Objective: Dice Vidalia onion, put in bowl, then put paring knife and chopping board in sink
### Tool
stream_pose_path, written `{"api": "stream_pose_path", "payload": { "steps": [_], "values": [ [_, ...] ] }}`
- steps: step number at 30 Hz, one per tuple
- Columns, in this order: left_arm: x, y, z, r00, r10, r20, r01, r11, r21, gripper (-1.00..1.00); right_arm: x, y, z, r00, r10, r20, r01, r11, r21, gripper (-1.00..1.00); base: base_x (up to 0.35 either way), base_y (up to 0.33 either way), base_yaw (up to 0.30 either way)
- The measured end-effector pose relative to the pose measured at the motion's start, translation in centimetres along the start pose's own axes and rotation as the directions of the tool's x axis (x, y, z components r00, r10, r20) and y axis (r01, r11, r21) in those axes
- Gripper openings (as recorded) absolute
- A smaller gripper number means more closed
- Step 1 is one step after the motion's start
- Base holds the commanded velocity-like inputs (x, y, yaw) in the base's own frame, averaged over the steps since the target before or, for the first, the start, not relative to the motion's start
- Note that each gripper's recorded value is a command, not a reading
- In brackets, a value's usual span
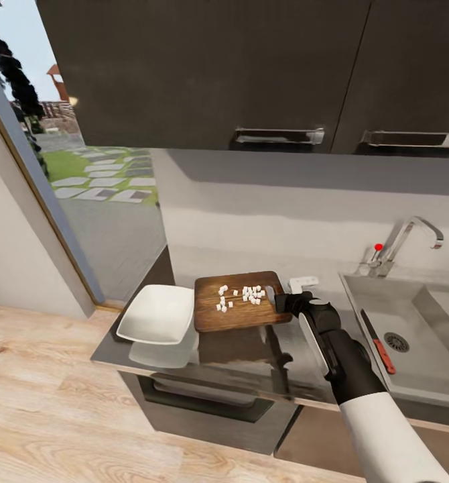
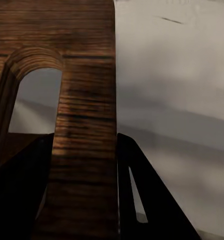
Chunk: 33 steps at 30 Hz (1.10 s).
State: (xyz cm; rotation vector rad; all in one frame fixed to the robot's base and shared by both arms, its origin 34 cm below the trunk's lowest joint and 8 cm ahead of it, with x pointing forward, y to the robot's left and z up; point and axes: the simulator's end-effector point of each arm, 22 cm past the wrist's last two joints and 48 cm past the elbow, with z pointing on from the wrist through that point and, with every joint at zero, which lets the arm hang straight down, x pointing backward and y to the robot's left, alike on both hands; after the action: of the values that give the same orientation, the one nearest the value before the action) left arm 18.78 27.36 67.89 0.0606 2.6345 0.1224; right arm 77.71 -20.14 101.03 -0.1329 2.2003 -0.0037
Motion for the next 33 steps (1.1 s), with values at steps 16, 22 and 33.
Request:
{"api": "stream_pose_path", "payload": {
  "steps": [16, 22, 33],
  "values": [
    [-0.7, 0.1, 0.2, 1.0, -0.001, 0.023, 0.001, 1.0, -0.002, 1.0, -0.3, 0.0, -1.1, 1.0, -0.005, -0.023, 0.005, 1.0, 0.001, -1.0, 0.0, 0.112, 0.0],
    [-1.0, 0.1, 0.3, 0.999, -0.002, 0.032, 0.002, 1.0, -0.003, 1.0, -0.8, 0.0, -1.4, 1.0, -0.006, -0.014, 0.006, 1.0, 0.002, -1.0, 0.0, 0.168, 0.0],
    [-1.6, 0.1, 0.4, 0.999, -0.003, 0.05, 0.003, 1.0, -0.004, 1.0, -1.6, 0.0, -2.2, 1.0, -0.009, 0.002, 0.009, 1.0, 0.003, -1.0, 0.0, 0.133, 0.0]
  ]
}}
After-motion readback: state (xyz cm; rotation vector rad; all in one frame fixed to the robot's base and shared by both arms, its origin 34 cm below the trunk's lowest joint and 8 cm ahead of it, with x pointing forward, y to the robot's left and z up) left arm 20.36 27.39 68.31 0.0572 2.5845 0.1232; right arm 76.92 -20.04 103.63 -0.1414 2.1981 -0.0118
